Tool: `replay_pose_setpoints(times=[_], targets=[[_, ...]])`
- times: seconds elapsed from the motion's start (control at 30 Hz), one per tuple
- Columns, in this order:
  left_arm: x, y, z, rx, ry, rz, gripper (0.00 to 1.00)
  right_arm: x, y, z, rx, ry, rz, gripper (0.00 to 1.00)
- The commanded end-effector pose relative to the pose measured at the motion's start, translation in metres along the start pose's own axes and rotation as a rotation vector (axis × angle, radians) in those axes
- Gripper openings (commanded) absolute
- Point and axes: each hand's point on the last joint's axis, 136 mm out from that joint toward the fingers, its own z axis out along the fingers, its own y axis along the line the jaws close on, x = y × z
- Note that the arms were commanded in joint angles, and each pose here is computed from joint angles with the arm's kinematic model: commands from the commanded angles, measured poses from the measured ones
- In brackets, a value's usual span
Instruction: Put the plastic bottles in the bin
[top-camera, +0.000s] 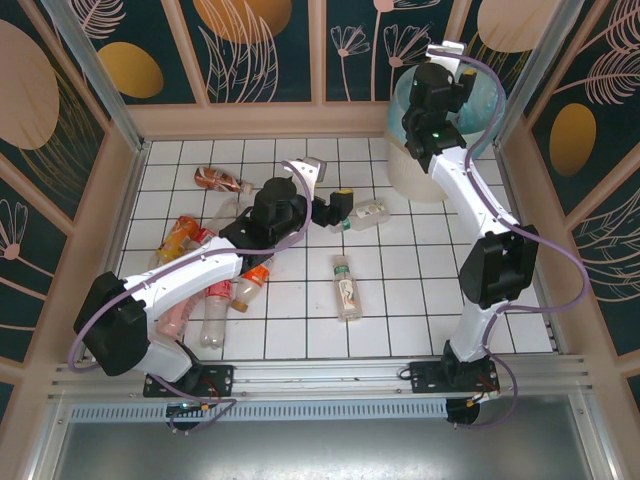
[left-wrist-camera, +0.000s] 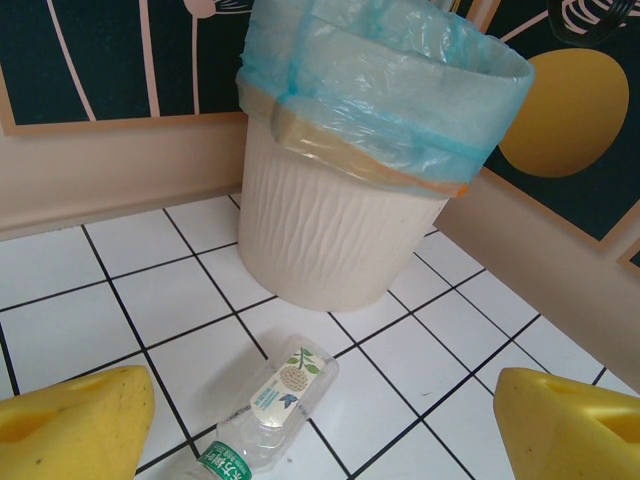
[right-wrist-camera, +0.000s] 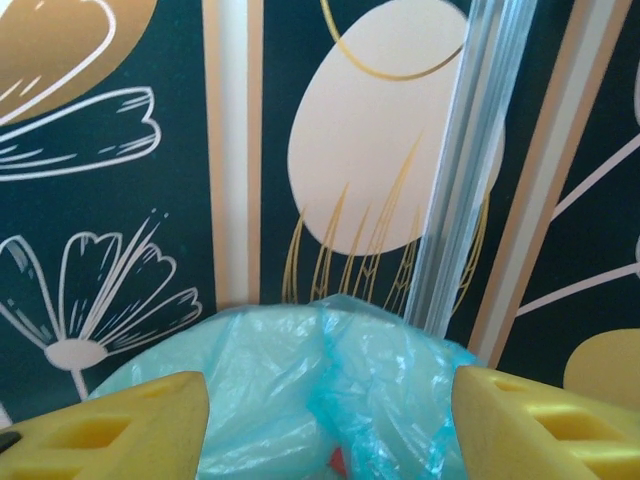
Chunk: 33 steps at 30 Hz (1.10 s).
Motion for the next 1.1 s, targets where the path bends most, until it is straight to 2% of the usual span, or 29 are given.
replay_pose_setpoints(times=[0.0,0.13,0.23,0.33,0.4,0.53,0.7,0.87,1.07], targets=[[-0.009,-0.003,0.001,0.002,-0.012,-0.011,0.88,-0.014,0.007,-0.004,-0.085,0.018,0.073,0.63],[-0.016,0.001,-0.001,-0.041,-0.008,-0.001,0.88,-0.038,0.037,-0.034,-0.263,0.039,0.125,0.59],[-0.032,0.008,-0.008,-0.107,-0.008,-0.008,0.89,-0.053,0.069,-0.081,-0.42,0.032,0.102,0.59],[-0.05,0.011,-0.02,-0.159,0.001,-0.018,0.89,-0.049,0.094,-0.133,-0.559,0.051,0.079,0.59],[-0.048,0.017,-0.032,-0.198,0.023,-0.036,0.89,-0.035,0.111,-0.173,-0.687,0.081,0.074,0.58],[-0.021,0.041,-0.07,-0.298,0.056,-0.112,0.89,0.019,0.129,-0.239,-0.903,0.139,0.036,0.58],[0.033,0.072,-0.122,-0.422,0.115,-0.226,0.89,0.084,0.128,-0.279,-1.063,0.171,-0.047,0.53],[0.087,0.097,-0.164,-0.54,0.209,-0.339,0.89,0.13,0.149,-0.339,-1.372,0.251,-0.114,0.55],[0.109,0.111,-0.204,-0.65,0.264,-0.424,0.9,0.168,0.186,-0.401,-1.59,0.405,-0.029,0.54]])
